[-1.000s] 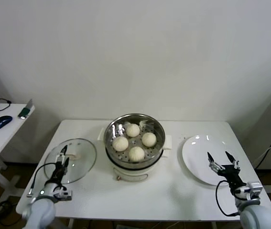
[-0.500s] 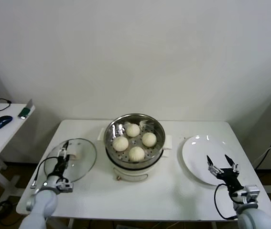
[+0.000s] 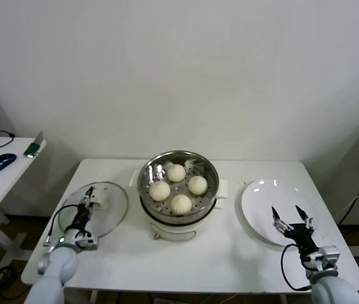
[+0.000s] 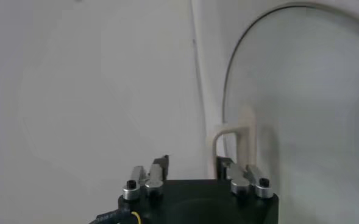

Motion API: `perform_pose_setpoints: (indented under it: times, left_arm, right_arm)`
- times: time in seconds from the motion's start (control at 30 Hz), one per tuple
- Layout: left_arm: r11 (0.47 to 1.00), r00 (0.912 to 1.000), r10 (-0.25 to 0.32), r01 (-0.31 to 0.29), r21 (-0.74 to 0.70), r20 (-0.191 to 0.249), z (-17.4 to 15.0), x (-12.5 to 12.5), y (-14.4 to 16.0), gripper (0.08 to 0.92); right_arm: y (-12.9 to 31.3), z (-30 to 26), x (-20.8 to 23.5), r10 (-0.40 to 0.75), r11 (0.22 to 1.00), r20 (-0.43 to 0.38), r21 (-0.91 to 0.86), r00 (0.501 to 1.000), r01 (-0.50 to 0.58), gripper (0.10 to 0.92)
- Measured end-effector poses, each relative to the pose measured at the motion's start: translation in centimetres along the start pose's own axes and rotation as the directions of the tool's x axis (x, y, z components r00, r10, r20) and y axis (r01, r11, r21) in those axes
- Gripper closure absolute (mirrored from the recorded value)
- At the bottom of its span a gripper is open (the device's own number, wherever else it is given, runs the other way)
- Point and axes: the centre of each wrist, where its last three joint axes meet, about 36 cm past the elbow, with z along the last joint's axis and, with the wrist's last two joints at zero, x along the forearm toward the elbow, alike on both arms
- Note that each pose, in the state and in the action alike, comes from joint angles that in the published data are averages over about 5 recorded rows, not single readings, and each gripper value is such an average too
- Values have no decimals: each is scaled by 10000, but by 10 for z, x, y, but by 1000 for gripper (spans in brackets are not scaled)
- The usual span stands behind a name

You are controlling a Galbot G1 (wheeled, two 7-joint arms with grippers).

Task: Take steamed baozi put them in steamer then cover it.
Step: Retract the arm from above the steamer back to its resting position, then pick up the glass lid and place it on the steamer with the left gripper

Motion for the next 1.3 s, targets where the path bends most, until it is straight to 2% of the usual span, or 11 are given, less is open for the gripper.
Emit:
perform_pose_setpoints:
  times: [0.33,0.43,0.63,0.8,1.0,1.3]
  left_arm:
    - [9992,10000,-69,68,400,37,0,0,-2,787]
    - [9986,9999,-145,144,500,24,1,2,-1,847]
    - [9970,9990,-428,433,648,-95,3,11,11,858]
    - [9932,9946,-929,958,664,-456,4,26,31,858]
    - [9822,9784,-1733,1802,538,-1126,-2,55,63,858]
    - [9588,9411,-2751,2837,164,-1967,-23,98,122,858]
  right_arm:
    - [4,4,-4,21,10000,81,2,10000,-21,200]
    - [5,6,-5,20,10000,94,34,10000,-21,200]
    - [3,5,-8,22,9999,132,168,9999,-25,200]
    - [1,4,-12,-34,9995,154,322,9999,29,200]
    - [-2,3,-18,-118,9987,163,507,9998,110,200]
    - [-5,-4,-32,-281,9961,183,845,9994,265,200]
